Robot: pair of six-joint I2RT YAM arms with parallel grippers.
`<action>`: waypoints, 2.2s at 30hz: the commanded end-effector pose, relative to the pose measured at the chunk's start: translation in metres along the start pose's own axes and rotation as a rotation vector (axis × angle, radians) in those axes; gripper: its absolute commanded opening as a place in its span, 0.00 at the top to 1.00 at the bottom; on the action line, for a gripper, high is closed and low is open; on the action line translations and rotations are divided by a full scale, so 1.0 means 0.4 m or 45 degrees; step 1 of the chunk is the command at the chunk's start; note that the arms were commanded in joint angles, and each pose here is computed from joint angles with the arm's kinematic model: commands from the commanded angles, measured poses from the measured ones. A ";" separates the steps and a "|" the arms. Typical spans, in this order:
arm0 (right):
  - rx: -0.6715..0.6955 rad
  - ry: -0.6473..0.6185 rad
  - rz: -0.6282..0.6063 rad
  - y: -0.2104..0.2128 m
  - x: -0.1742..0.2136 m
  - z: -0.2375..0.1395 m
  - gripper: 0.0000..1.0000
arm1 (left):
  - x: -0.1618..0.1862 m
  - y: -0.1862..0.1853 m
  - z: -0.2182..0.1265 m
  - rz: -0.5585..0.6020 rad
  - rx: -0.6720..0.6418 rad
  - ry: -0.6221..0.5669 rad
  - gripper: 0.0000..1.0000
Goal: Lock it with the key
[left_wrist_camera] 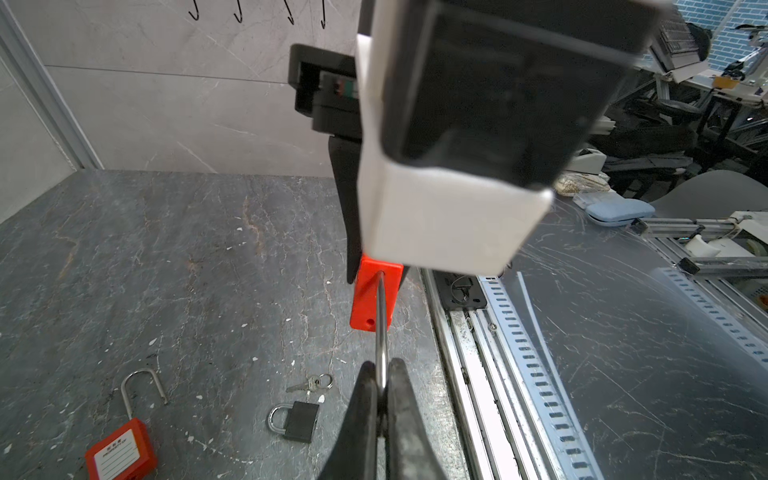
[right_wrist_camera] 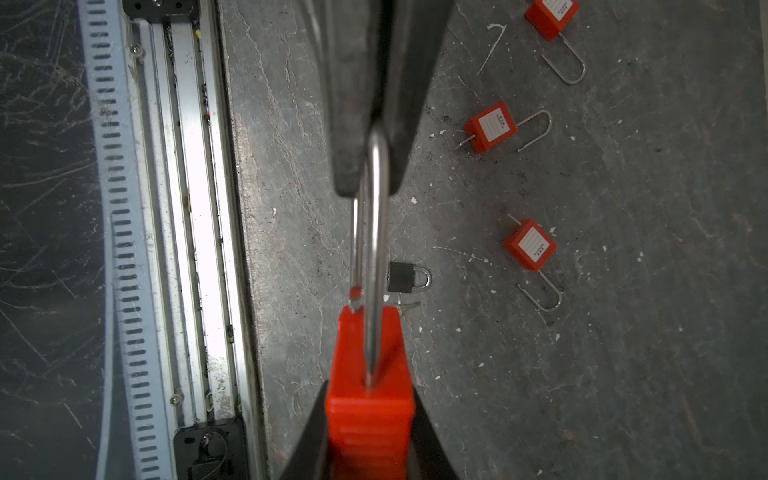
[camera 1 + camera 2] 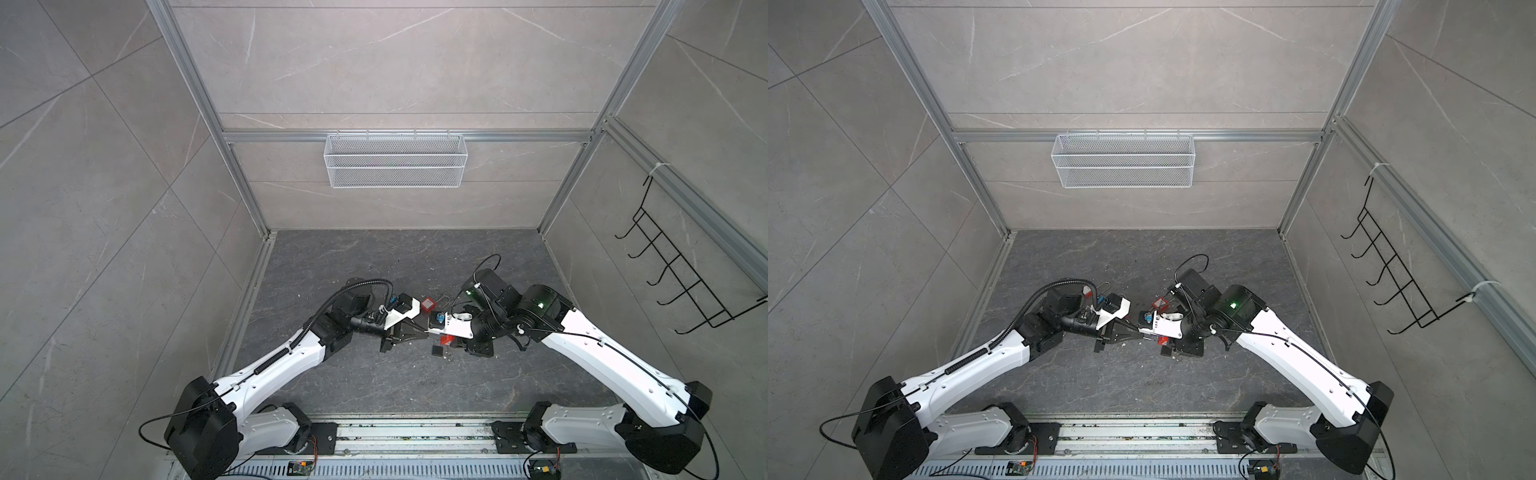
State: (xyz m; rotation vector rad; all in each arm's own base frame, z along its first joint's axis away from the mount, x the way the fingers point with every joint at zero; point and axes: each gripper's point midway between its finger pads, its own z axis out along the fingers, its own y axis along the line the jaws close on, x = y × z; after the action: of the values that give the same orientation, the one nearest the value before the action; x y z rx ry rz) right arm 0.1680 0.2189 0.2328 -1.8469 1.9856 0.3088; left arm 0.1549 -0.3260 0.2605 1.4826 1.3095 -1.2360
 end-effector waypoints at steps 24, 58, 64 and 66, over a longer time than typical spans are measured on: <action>-0.072 -0.331 -0.054 0.011 -0.136 -0.036 0.95 | -0.049 -0.035 0.067 0.083 0.041 -0.107 1.00; 0.128 -0.098 0.142 0.007 0.060 -0.074 0.54 | -0.058 -0.001 -0.049 0.161 -0.095 -0.023 1.00; 0.102 -0.103 0.139 -0.008 0.048 -0.048 0.58 | -0.069 -0.013 -0.053 0.166 -0.078 -0.034 1.00; 0.072 -0.107 0.132 -0.007 0.040 -0.039 0.58 | -0.070 -0.017 -0.053 0.165 -0.072 -0.035 1.00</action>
State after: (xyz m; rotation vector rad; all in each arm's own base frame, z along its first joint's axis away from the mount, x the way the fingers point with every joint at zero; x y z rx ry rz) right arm 0.1686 0.1932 0.2476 -1.6407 2.0078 0.3160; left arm 0.1613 -0.3109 0.2559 1.4643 1.3578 -1.1233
